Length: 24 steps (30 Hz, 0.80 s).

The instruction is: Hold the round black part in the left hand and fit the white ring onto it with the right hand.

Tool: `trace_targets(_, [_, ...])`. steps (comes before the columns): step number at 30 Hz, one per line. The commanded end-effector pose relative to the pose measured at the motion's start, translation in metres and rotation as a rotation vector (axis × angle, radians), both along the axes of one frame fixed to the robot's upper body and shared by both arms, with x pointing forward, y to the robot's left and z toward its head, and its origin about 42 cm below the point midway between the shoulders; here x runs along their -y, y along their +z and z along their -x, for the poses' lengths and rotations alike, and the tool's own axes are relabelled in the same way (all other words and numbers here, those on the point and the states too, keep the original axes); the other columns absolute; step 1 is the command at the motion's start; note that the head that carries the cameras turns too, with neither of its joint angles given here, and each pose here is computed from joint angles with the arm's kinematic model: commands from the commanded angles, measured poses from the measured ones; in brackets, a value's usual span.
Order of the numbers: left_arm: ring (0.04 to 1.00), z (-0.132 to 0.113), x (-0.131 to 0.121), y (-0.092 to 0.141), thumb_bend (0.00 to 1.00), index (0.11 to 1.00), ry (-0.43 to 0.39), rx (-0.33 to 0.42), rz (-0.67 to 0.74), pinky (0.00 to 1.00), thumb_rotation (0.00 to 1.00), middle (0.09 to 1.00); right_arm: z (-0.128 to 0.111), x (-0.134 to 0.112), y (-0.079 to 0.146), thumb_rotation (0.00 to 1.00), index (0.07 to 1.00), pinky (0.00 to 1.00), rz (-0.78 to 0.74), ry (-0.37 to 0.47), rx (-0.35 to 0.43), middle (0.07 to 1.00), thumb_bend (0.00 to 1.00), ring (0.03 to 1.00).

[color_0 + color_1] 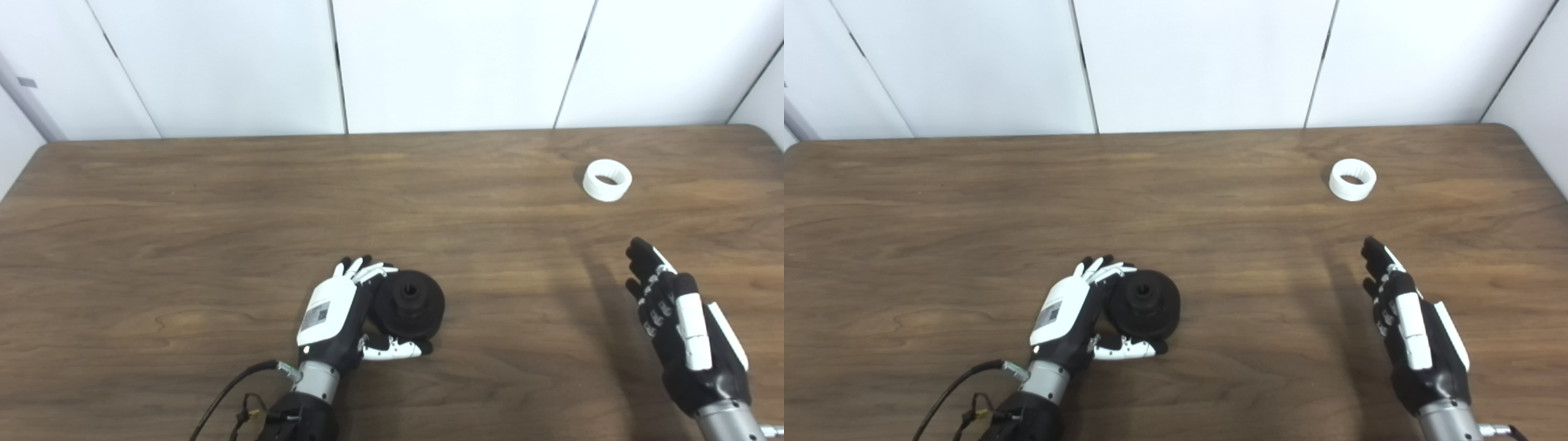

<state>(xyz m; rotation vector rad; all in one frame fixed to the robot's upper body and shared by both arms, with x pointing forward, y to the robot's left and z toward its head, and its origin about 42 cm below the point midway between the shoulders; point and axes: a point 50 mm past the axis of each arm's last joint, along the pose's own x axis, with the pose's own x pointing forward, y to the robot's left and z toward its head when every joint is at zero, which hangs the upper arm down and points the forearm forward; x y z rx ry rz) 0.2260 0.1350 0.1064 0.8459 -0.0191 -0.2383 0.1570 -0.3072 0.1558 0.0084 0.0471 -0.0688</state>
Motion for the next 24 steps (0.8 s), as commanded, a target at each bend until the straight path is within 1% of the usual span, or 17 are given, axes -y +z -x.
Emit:
trace_targets(1, [0.957, 0.012, -0.005, -0.025, 0.52, 0.484, 0.032, -0.119, -0.045, 1.0, 0.06, 0.844, -0.008, 0.002, 0.022, 0.94, 0.936, 1.0, -0.002, 0.012, 0.083, 0.979, 0.69, 1.0])
trace_targets(3, [0.954, 0.011, -0.005, -0.027, 0.52, 0.484, 0.032, -0.117, -0.05, 1.0, 0.05, 0.844, -0.015, 0.003, 0.032, 0.92, 0.939, 1.0, 0.003, 0.012, 0.102, 0.986, 0.68, 1.0])
trace_targets(6, [0.955, 0.01, -0.004, -0.03, 0.52, 0.485, 0.029, -0.112, -0.063, 1.0, 0.06, 0.845, -0.028, 0.006, 0.052, 0.9, 0.943, 1.0, 0.061, 0.019, 0.136, 0.989, 0.66, 1.0])
trace_targets(9, [0.958, 0.009, -0.005, -0.031, 0.52, 0.484, 0.034, -0.117, -0.059, 1.0, 0.06, 0.847, -0.044, 0.01, 0.074, 0.88, 0.95, 1.0, 0.204, 0.035, 0.149, 0.994, 0.6, 1.0])
trace_targets(10, [0.959, 0.009, -0.005, -0.032, 0.52, 0.484, 0.035, -0.119, -0.057, 1.0, 0.06, 0.849, -0.05, 0.012, 0.081, 0.85, 0.947, 1.0, 0.242, 0.035, 0.152, 0.993, 0.59, 1.0])
trace_targets(11, [0.958, 0.009, -0.006, -0.033, 0.52, 0.484, 0.037, -0.119, -0.057, 1.0, 0.06, 0.849, -0.055, 0.014, 0.087, 0.8, 0.95, 1.0, 0.278, 0.036, 0.156, 0.996, 0.58, 1.0])
trace_targets(13, [0.956, 0.01, -0.007, -0.034, 0.52, 0.484, 0.039, -0.12, -0.055, 1.0, 0.06, 0.848, -0.065, 0.02, 0.096, 0.76, 0.957, 1.0, 0.38, 0.037, 0.163, 0.999, 0.56, 1.0])
trace_targets(14, [0.956, 0.01, -0.007, -0.035, 0.52, 0.485, 0.039, -0.121, -0.054, 1.0, 0.06, 0.849, -0.069, 0.022, 0.099, 0.72, 0.957, 1.0, 0.415, 0.036, 0.166, 1.0, 0.57, 1.0])
trace_targets(16, [0.958, 0.011, -0.007, -0.036, 0.52, 0.485, 0.035, -0.118, -0.049, 1.0, 0.06, 0.849, -0.085, 0.031, 0.106, 0.68, 0.957, 1.0, 0.552, 0.033, 0.163, 1.0, 0.58, 1.0])
trace_targets(17, [0.96, 0.011, -0.008, -0.036, 0.52, 0.485, 0.034, -0.116, -0.047, 1.0, 0.06, 0.849, -0.09, 0.033, 0.108, 0.65, 0.956, 0.99, 0.591, 0.032, 0.16, 1.0, 0.59, 1.0])
trace_targets(19, [0.96, 0.012, -0.011, -0.037, 0.52, 0.485, 0.031, -0.11, -0.051, 1.0, 0.06, 0.85, -0.103, 0.039, 0.113, 0.63, 0.952, 0.97, 0.697, 0.033, 0.148, 0.992, 0.61, 0.993])
trace_targets(22, [0.958, 0.014, -0.015, -0.037, 0.52, 0.485, 0.034, -0.111, -0.055, 1.0, 0.06, 0.853, -0.12, 0.043, 0.118, 0.61, 0.937, 0.92, 0.858, 0.057, 0.122, 0.97, 0.68, 0.968])
trace_targets(24, [0.961, 0.015, -0.018, -0.036, 0.52, 0.485, 0.038, -0.114, -0.048, 1.0, 0.06, 0.859, -0.129, 0.044, 0.12, 0.6, 0.937, 0.95, 0.931, 0.08, 0.102, 0.989, 0.73, 0.993])
